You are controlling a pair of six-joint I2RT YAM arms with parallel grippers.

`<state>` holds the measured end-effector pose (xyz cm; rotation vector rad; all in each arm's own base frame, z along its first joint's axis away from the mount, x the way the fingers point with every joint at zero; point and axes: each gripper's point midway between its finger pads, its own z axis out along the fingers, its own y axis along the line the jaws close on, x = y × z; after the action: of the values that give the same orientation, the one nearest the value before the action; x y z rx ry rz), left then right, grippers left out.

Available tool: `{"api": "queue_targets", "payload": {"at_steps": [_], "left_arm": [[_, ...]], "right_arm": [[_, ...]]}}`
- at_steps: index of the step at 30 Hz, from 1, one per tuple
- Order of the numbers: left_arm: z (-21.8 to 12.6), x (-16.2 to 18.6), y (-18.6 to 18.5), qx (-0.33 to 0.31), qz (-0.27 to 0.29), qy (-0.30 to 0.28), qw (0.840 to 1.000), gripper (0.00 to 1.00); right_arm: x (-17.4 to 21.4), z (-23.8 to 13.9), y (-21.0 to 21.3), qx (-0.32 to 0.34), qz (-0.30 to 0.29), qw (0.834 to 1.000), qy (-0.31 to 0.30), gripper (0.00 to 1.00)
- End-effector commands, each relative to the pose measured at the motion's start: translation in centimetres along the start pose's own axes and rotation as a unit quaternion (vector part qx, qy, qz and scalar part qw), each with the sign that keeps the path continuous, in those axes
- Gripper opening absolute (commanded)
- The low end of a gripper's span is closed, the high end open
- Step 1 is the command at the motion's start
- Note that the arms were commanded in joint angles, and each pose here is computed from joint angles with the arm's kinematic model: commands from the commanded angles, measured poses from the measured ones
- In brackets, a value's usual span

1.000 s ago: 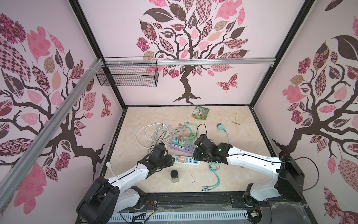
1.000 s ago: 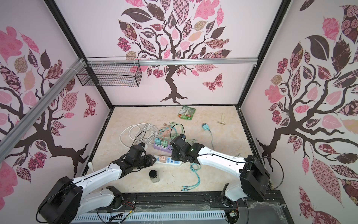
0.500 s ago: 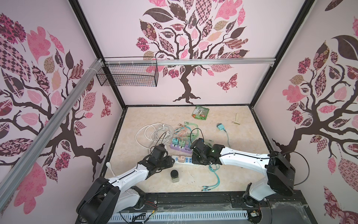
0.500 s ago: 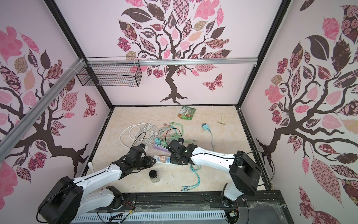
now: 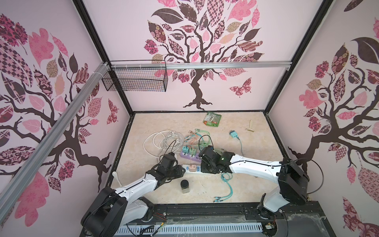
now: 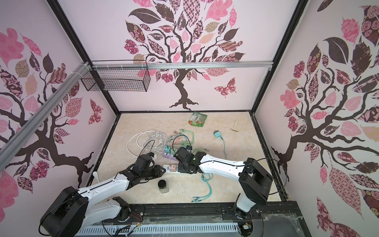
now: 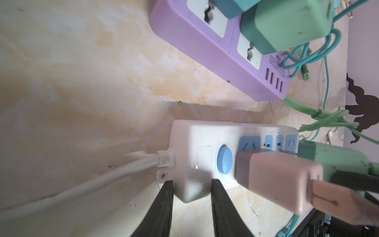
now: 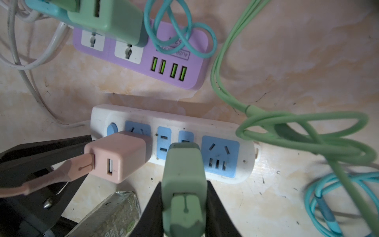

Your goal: Insert the plug

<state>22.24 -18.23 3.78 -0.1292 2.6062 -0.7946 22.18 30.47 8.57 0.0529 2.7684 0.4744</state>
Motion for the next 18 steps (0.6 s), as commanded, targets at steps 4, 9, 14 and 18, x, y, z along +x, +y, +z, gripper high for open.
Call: {"api": "queue_targets", "payload": {"at_steps": [4,9,14,18], "left_arm": [[0.11,0.69,0.37,0.004,0.003,0.005,1.000,0.34],[0.09,0.81,0.52,0.003,0.003,0.005,1.000,0.34],[-0.12,0.77,0.54,0.003,0.004,0.001,1.000,0.34],[-0.24,0.71,0.49,0.004,0.004,-0.002,1.000,0.34]], "right_arm": [[-0.34,0.40,-0.20,0.022,-0.001,1.000,-0.007,0.12],[-0.45,0.65,-0.40,0.031,-0.002,0.999,-0.010,0.12],[-0.24,0.98,-0.66,0.037,-0.004,0.999,-0.006,0.12],[-0.23,1.15,-0.72,0.040,-0.004,0.999,-0.005,0.13]]}}
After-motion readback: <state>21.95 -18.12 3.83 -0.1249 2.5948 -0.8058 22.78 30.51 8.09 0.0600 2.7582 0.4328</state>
